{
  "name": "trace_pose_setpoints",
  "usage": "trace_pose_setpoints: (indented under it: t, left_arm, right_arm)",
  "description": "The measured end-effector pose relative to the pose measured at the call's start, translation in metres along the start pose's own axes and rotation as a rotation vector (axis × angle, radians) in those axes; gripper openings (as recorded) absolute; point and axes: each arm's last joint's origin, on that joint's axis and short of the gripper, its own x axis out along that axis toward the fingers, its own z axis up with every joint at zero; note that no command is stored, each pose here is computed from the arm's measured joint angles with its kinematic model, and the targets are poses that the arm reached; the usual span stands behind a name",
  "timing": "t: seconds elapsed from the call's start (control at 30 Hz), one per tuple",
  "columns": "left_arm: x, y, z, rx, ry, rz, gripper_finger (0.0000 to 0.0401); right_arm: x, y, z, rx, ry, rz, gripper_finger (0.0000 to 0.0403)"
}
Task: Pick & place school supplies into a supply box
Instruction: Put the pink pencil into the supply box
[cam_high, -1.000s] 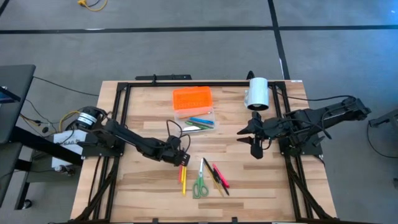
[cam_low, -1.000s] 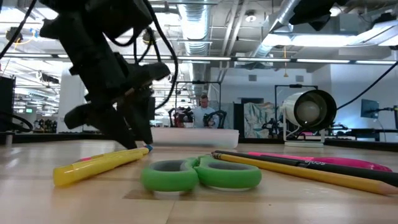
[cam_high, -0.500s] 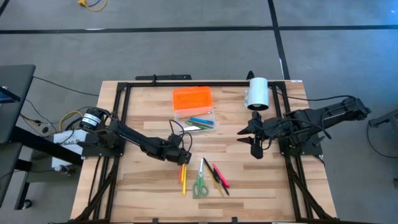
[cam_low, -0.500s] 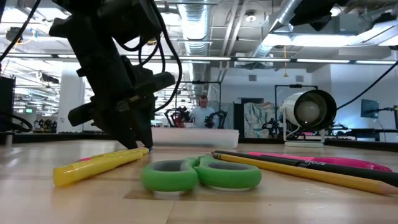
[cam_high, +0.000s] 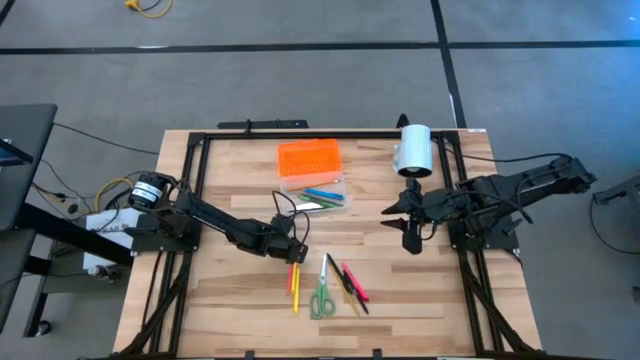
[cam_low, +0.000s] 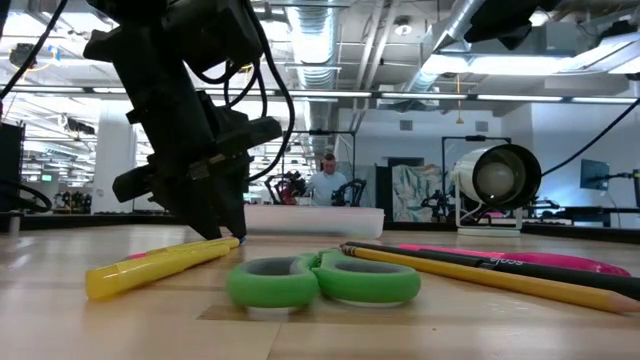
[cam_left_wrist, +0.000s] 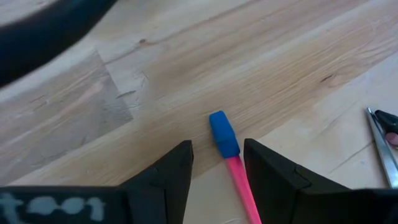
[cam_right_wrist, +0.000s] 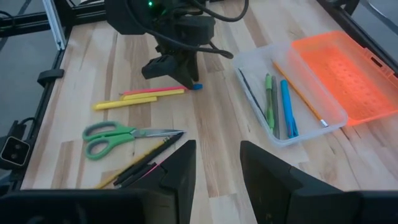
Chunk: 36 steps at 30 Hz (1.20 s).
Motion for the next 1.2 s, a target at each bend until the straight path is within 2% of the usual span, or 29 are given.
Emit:
trace_pose_setpoints:
  t: [0.23, 0.4, 0.5, 0.67, 0.83, 1.03, 1.2]
  left_arm:
    - [-0.001, 0.004, -0.004, 0.019, 0.026, 0.046, 0.0144]
    - [-0.002, 0.002, -0.006, -0.002, 0.02, 0.028, 0.0144]
    - [-0.004, -0.001, -0.005, 0.023, 0.034, 0.042, 0.0143]
    - [-0.009, 0.0, -0.005, 0.156, 0.103, 0.137, 0.0128]
    - [-0.01, -0.002, -0.007, 0.253, 0.119, 0.115, 0.0106]
    - [-0.01, -0.005, -0.008, 0.446, 0.164, 0.058, 0.0087]
    - [-0.01, -0.005, -0.009, 0.551, 0.204, 0.03, 0.0071]
  right_arm:
    - [0.0, 0.0, 0.0, 0.0, 0.0, 0.001, 0.0118]
    - [0.0, 0.0, 0.0, 0.0, 0.0, 0.001, 0.0118]
    - [0.0, 0.0, 0.0, 0.0, 0.0, 0.001, 0.0118]
    - [0.0, 0.0, 0.0, 0.0, 0.0, 0.001, 0.0118]
    - [0.0, 0.0, -0.001, -0.002, 0.008, -0.002, 0.0118]
    - [0.0, 0.0, -0.001, -0.003, 0.013, -0.003, 0.0118]
    - [0.0, 0.0, -0.001, -0.003, 0.014, -0.003, 0.0118]
